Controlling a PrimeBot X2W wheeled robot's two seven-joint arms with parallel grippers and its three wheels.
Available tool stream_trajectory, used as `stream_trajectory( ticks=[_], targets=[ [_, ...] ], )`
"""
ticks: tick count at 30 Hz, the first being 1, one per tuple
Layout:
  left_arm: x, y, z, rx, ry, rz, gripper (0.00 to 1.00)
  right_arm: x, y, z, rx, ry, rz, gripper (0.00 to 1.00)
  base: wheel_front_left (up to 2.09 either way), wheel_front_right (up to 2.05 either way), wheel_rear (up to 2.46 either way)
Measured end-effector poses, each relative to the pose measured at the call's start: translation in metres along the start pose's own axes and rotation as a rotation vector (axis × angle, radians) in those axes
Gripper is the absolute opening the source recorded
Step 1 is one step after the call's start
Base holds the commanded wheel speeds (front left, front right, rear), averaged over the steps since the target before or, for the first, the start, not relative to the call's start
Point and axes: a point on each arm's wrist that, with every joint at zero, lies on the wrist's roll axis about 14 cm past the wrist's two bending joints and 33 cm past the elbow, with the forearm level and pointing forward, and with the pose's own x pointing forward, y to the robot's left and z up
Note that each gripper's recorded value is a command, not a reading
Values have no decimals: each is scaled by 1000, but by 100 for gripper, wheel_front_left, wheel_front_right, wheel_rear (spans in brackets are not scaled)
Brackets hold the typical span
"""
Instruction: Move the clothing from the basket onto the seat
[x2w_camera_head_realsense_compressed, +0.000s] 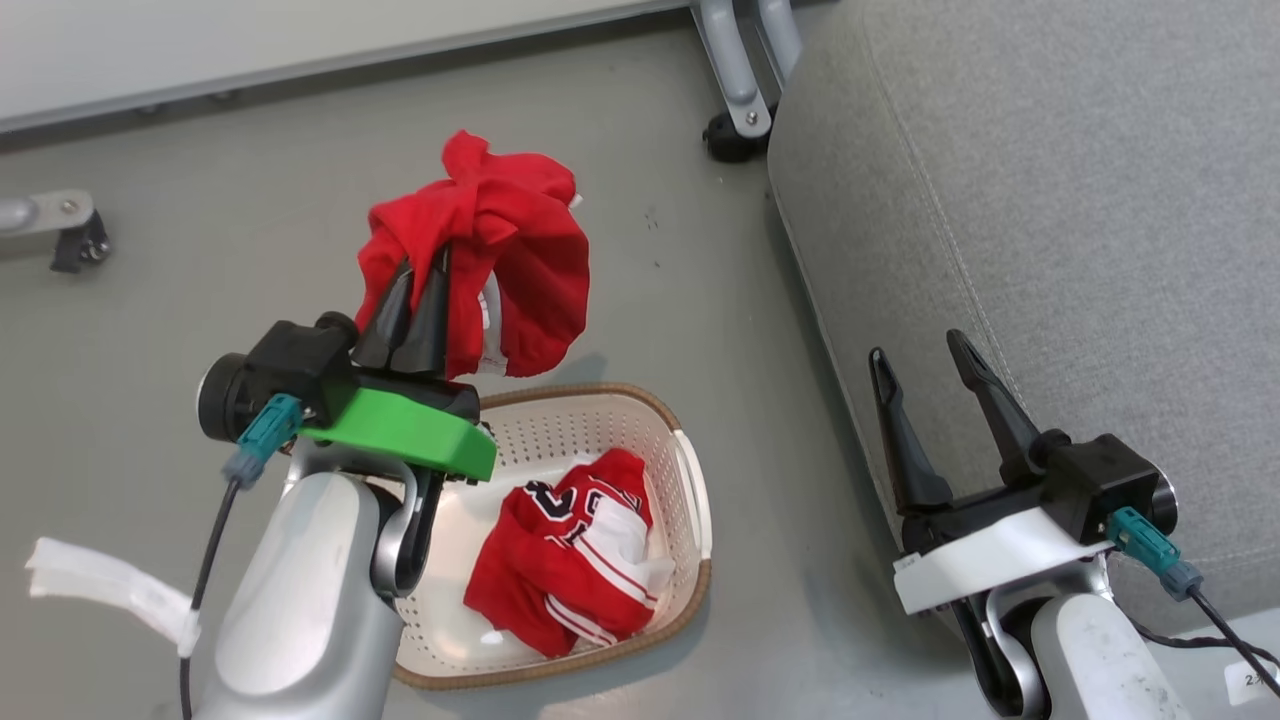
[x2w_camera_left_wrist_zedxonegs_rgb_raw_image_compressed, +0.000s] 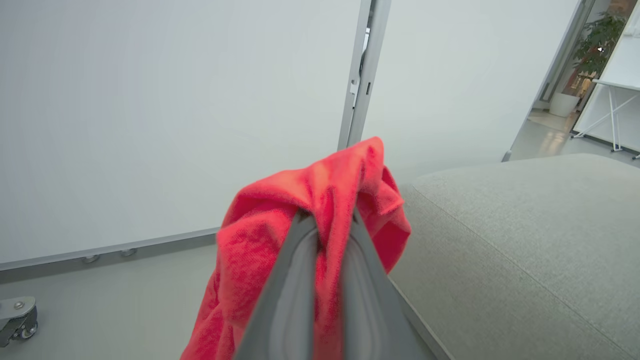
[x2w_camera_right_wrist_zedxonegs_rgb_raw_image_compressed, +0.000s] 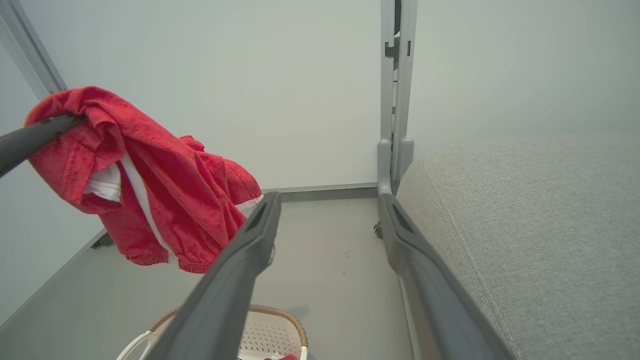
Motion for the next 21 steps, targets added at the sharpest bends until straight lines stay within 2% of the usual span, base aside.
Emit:
stream_trajectory(
  ticks=[4,9,21],
  targets=[
    [-8,-13,51,-8,-148,-27,0,-5,9,10,0,-18,23,100,0,0,0],
    [-24,-28,92,-14,-264,-57,0,-11,17,18,2,-28,43,100,0,0,0],
    [-73,-45,112,-3,-310,-55,0,-40,28,26,12,-27,58,100,0,0,0]
  ],
)
